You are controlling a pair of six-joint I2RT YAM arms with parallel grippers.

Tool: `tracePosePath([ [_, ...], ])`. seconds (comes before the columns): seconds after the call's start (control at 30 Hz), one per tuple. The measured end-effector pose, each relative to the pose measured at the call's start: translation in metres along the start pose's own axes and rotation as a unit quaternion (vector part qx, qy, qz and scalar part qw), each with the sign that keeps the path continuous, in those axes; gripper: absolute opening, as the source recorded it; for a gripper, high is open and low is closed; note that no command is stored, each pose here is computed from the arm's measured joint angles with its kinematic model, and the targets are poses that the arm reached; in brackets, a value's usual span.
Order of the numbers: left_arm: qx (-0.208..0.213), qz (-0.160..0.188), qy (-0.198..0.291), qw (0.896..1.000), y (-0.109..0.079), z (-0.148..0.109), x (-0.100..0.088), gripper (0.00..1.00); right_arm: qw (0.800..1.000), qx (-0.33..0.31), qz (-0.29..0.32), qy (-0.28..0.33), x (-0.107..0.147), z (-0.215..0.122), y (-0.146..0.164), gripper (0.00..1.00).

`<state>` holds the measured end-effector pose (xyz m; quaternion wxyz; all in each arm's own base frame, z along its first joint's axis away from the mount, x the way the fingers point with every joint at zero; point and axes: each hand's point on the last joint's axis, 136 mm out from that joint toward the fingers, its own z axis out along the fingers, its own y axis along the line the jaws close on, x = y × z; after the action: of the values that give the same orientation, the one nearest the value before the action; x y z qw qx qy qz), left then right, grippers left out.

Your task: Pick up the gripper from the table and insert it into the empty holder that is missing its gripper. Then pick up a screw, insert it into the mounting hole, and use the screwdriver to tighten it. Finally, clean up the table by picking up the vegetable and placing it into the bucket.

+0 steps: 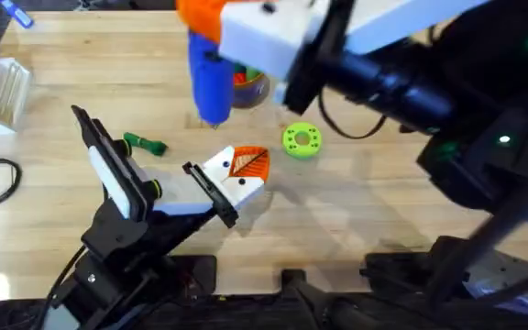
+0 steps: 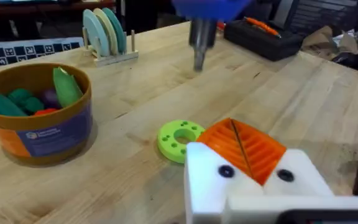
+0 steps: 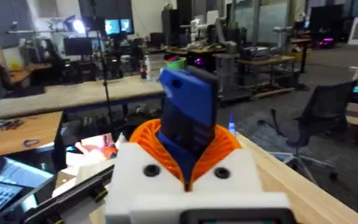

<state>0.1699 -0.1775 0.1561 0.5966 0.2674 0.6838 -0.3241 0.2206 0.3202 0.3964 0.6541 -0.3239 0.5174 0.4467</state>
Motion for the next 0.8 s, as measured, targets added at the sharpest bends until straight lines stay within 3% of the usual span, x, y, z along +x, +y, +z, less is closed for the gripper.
tracePosePath([
  [0.13, 0.0, 0.0, 0.0, 1.0, 0.0, 0.0, 0.0, 0.008, 0.999, 0.026, -0.015, 0.031, 0.011, -0.007, -0.017, 0.023],
  [0.23, 0.0, 0.0, 0.0, 1.0, 0.0, 0.0, 0.0, 0.008, 0.988, 0.084, -0.053, 0.119, 0.052, -0.019, -0.048, 0.023],
  [0.3, 0.0, 0.0, 0.0, 1.0, 0.0, 0.0, 0.0, 0.008, 0.966, 0.147, -0.094, 0.19, 0.082, -0.036, -0.081, 0.023],
  [0.4, 0.0, 0.0, 0.0, 1.0, 0.0, 0.0, 0.0, 0.008, 0.902, 0.246, -0.163, 0.315, 0.126, -0.08, -0.139, 0.023],
  [0.53, 0.0, 0.0, 0.0, 1.0, 0.0, 0.0, 0.0, 0.008, 0.775, 0.33, -0.214, 0.495, 0.178, -0.164, -0.2, 0.023],
  [0.63, 0.0, 0.0, 0.0, 1.0, 0.0, 0.0, 0.0, 0.008, 0.695, 0.351, -0.213, 0.59, 0.204, -0.219, -0.224, 0.023],
  [0.7, 0.0, 0.0, 0.0, 1.0, 0.0, 0.0, 0.0, 0.008, 0.657, 0.355, -0.204, 0.633, 0.218, -0.246, -0.233, 0.023],
  [0.8, 0.0, 0.0, 0.0, 1.0, 0.0, 0.0, 0.0, 0.008, 0.622, 0.355, -0.193, 0.671, 0.234, -0.27, -0.242, 0.023],
])
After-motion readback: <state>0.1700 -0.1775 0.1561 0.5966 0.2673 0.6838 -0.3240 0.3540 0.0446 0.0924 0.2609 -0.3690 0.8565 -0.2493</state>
